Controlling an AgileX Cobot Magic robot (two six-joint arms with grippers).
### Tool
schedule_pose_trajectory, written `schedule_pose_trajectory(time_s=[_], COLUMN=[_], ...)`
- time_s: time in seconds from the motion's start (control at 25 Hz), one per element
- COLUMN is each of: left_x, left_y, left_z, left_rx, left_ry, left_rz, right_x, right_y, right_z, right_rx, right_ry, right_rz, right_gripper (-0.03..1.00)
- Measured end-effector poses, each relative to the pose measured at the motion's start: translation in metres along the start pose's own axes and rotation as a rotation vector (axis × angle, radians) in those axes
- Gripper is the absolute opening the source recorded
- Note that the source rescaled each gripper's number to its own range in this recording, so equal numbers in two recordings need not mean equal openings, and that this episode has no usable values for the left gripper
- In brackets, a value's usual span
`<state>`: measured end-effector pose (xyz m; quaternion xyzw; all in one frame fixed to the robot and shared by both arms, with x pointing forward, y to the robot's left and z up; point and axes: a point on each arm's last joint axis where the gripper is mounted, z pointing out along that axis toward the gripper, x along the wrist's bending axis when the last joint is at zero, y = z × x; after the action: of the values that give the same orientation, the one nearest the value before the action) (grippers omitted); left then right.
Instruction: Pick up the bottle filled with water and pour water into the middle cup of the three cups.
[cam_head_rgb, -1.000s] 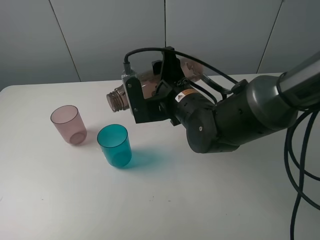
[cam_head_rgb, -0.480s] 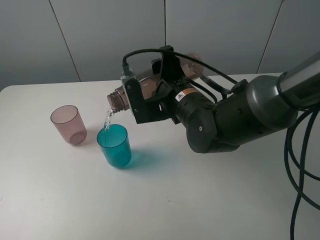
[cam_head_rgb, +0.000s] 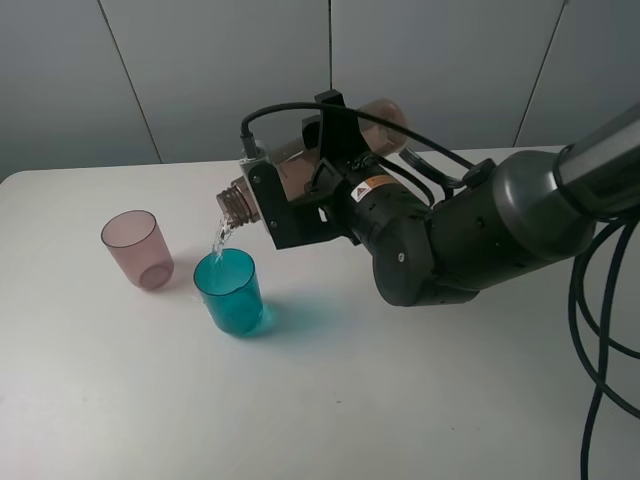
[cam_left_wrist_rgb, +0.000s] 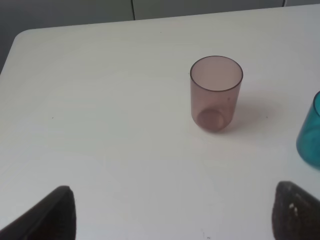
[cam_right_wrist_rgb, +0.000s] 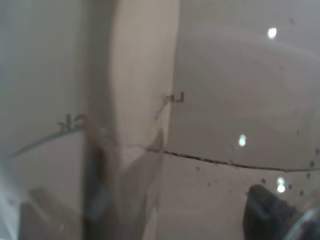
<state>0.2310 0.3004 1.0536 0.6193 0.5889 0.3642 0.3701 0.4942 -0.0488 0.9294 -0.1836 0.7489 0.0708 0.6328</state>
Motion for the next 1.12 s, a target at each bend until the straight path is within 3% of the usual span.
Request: schedule_pose_trajectory(time_s=[1.12], left_x=[0.0], left_y=[0.0], left_z=[0.0], left_rx=[0.0], left_ry=[0.0], left_rz=[0.0], right_x=[-0.0082], right_y=[-0.0038], right_z=[-0.0005], right_rx=[0.044], right_ry=[-0.09], right_rz=[-0.054], right_gripper=[0.05])
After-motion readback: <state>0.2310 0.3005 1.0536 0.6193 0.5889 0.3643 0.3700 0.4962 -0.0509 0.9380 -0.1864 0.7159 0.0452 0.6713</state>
